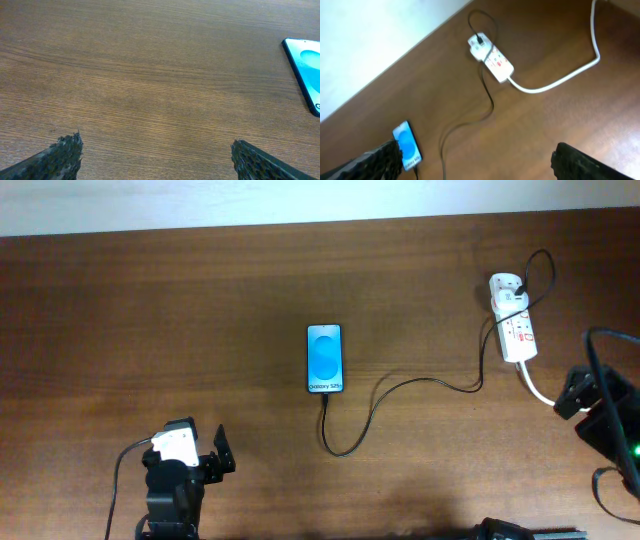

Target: Plug charger to phone and switch on socket

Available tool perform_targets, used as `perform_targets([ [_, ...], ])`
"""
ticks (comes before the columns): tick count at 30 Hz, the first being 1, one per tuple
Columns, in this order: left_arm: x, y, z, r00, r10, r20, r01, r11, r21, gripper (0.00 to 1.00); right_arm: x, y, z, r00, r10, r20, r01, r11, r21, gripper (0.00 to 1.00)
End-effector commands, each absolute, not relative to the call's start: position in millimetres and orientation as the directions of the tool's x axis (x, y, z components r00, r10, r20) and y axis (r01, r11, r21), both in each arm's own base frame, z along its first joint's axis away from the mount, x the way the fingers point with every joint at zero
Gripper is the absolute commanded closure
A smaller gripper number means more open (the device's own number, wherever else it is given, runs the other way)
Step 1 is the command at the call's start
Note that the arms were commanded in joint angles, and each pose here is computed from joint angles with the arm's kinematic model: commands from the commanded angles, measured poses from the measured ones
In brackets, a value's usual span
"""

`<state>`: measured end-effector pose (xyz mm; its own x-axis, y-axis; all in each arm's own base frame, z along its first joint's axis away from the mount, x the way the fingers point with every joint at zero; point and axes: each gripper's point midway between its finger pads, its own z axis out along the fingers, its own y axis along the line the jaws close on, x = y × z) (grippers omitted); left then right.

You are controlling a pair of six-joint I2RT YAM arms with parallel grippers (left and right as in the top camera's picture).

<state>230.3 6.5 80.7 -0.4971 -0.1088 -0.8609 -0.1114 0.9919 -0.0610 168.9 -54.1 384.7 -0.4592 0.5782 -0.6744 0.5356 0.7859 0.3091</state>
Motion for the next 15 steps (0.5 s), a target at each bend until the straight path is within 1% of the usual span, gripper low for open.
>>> perform_targets([
  [1, 229.9, 5.8, 79.4, -0.498, -0.115, -0.859, -0.110, 0.992, -0.069, 0.01, 164.2, -51.5, 382.9, -0.470, 0.556, -0.686, 0.523, 0.801, 0.291, 0.02],
  [3, 229.9, 5.8, 79.4, -0.498, -0.115, -0.859, -0.110, 0.992, -0.069, 0.01, 165.6, -41.7, 383.9, -0.473, 0.506, -0.721, 0.458, 0.841, 0.289, 0.01],
  [5, 229.9, 5.8, 79.4, -0.498, -0.115, -0.859, -0.110, 0.992, -0.069, 0.01, 170.5, -31.8, 384.0, -0.450, 0.455, -0.768, 0.380, 0.876, 0.296, 0.02],
  [9, 229.9, 5.8, 79.4, -0.498, -0.115, -0.859, -0.110, 0.992, -0.069, 0.01, 178.5, -19.0, 359.9, -0.370, 0.412, -0.833, 0.267, 0.906, 0.329, 0.02],
  [12, 229.9, 5.8, 79.4, -0.498, -0.115, -0.859, -0.110, 0.992, -0.069, 0.01, 183.8, -17.3, 330.0, -0.279, 0.405, -0.871, 0.218, 0.910, 0.353, 0.02],
  [14, 229.9, 5.8, 79.4, -0.498, -0.115, -0.859, -0.110, 0.992, -0.069, 0.01, 187.5, -12.8, 319.8, -0.215, 0.400, -0.891, 0.164, 0.914, 0.371, 0.01],
  [15, 229.9, 5.8, 79.4, -0.498, -0.115, -0.859, -0.110, 0.992, -0.069, 0.01, 191.1, -8.4, 314.9, -0.162, 0.397, -0.904, 0.113, 0.917, 0.382, 0.02],
])
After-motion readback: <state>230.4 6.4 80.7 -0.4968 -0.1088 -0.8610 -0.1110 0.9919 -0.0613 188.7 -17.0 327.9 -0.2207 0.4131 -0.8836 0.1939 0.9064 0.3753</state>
